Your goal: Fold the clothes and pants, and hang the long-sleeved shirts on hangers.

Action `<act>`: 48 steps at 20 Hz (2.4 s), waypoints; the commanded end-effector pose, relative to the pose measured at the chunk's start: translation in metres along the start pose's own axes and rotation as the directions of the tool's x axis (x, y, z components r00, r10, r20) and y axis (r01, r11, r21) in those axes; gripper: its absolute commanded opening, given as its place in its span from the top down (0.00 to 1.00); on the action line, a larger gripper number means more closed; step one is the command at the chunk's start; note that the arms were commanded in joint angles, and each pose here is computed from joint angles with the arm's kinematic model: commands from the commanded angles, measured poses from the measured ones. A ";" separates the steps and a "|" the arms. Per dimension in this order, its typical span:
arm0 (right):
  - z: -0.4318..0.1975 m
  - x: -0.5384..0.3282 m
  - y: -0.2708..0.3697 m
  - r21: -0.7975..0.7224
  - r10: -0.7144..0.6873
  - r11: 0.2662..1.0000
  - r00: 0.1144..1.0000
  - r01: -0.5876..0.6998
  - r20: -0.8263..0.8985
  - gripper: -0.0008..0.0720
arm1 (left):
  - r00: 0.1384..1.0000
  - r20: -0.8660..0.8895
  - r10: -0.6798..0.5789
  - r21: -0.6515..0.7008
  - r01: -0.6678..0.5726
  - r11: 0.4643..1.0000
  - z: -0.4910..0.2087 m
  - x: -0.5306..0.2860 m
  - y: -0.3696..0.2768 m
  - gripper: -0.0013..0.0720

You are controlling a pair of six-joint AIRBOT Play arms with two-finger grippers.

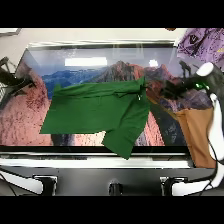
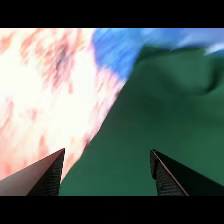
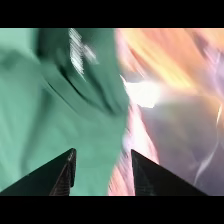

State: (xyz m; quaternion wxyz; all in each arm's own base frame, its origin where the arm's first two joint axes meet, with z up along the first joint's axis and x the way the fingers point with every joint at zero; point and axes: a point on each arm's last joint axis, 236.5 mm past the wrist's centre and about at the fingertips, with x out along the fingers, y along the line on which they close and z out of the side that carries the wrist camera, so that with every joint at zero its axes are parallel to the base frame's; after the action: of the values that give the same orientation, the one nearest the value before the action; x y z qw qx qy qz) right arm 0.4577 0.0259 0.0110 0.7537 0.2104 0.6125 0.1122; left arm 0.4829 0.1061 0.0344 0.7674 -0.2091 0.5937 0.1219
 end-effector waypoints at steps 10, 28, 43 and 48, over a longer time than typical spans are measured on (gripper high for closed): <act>-0.156 0.086 0.006 0.267 0.395 0.884 0.919 -0.384 0.015 0.41 | 0.990 -0.136 0.042 -0.065 -0.051 0.997 -0.051 -0.009 0.032 0.15; -0.162 0.104 0.047 0.221 0.396 0.894 0.918 -0.390 0.017 0.94 | 0.942 -0.127 -0.310 -0.082 0.302 0.950 -0.071 -0.011 0.056 0.14; -0.150 0.060 0.073 0.193 0.424 0.880 0.901 -0.434 0.095 0.94 | 0.865 -0.244 -0.438 -0.355 0.341 0.871 -0.197 0.084 0.103 0.15; -0.152 0.061 0.071 0.192 0.415 0.886 0.906 -0.423 0.084 0.94 | 0.866 -0.263 -0.425 -0.323 0.336 0.885 -0.197 0.095 0.092 0.17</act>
State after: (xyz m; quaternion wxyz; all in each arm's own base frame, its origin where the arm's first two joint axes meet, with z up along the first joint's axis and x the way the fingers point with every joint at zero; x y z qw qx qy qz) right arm 0.3307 0.1424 -0.0355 0.6982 0.4183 0.5439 0.2044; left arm 0.2966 0.0909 -0.1035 0.6260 -0.4579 0.6312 0.0048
